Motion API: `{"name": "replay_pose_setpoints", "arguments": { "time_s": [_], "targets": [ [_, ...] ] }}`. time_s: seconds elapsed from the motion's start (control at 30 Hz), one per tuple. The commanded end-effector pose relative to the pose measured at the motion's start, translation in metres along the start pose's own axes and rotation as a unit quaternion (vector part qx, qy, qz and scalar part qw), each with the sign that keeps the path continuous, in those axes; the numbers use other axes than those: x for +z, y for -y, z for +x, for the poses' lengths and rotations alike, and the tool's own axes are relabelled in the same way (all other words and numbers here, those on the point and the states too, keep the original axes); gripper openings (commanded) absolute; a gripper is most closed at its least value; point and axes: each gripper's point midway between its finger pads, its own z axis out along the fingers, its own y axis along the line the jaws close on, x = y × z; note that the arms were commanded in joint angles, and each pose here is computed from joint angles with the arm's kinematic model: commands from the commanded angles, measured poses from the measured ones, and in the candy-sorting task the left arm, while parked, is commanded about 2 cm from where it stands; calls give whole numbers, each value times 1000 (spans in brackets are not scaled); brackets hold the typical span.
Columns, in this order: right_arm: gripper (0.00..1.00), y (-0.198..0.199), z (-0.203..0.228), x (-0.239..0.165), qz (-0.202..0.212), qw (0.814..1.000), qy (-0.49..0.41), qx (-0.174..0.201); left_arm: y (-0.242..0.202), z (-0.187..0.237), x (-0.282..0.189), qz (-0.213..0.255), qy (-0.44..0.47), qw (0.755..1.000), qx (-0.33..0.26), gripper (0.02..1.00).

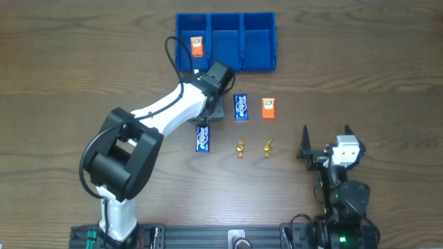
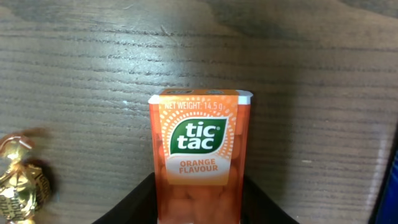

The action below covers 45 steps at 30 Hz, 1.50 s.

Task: Sort Candies Into Trays

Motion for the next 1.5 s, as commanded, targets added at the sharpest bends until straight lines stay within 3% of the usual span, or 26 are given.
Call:
{"name": "replay_pose_setpoints", "arguments": {
  "time_s": [0.03,0.17,0.3,0.43,0.5,0.6,0.7,0.83,0.87,0.93,0.97,1.03,1.13,1.3,1.43,1.5],
  "targets": [
    [996,1,2,0,2,1000,-2,7,-2,-1,7,-3,-5,1000,-6,325],
    [998,1,2,0,2,1000,-2,7,2,-19,-28,16,40,999,-12,321],
    [998,1,2,0,2,1000,-2,7,-7,-83,-144,48,187,981,-10,336],
    [998,1,2,0,2,1000,-2,7,-31,-145,-211,30,229,973,-26,334],
    [998,1,2,0,2,1000,-2,7,-31,-175,-211,40,215,975,-24,332],
    [998,1,2,0,2,1000,-2,7,-26,-208,-167,43,177,983,-31,340],
    [998,1,2,0,2,1000,-2,7,-19,-217,-122,44,149,987,-31,349],
    [998,1,2,0,2,1000,-2,7,-19,-215,-97,36,131,990,-30,369],
    [998,1,2,0,2,1000,-2,7,-19,-215,-94,36,129,991,-30,411],
    [998,1,2,0,2,1000,-2,7,-19,-217,-94,34,134,990,-31,595],
    [998,1,2,0,2,1000,-2,7,-20,-222,-96,34,144,988,-33,763],
    [998,1,2,0,2,1000,-2,7,-17,-229,-104,46,156,986,-36,899],
    [998,1,2,0,2,1000,-2,7,6,-212,-133,57,152,986,-25,915],
    [998,1,2,0,2,1000,-2,7,99,-119,-172,66,121,990,25,928],
    [998,1,2,0,2,1000,-2,7,140,-28,-121,42,23,999,18,917],
    [998,1,2,0,2,1000,-2,7,148,-5,-96,41,-2,999,19,919]
  ]
}}
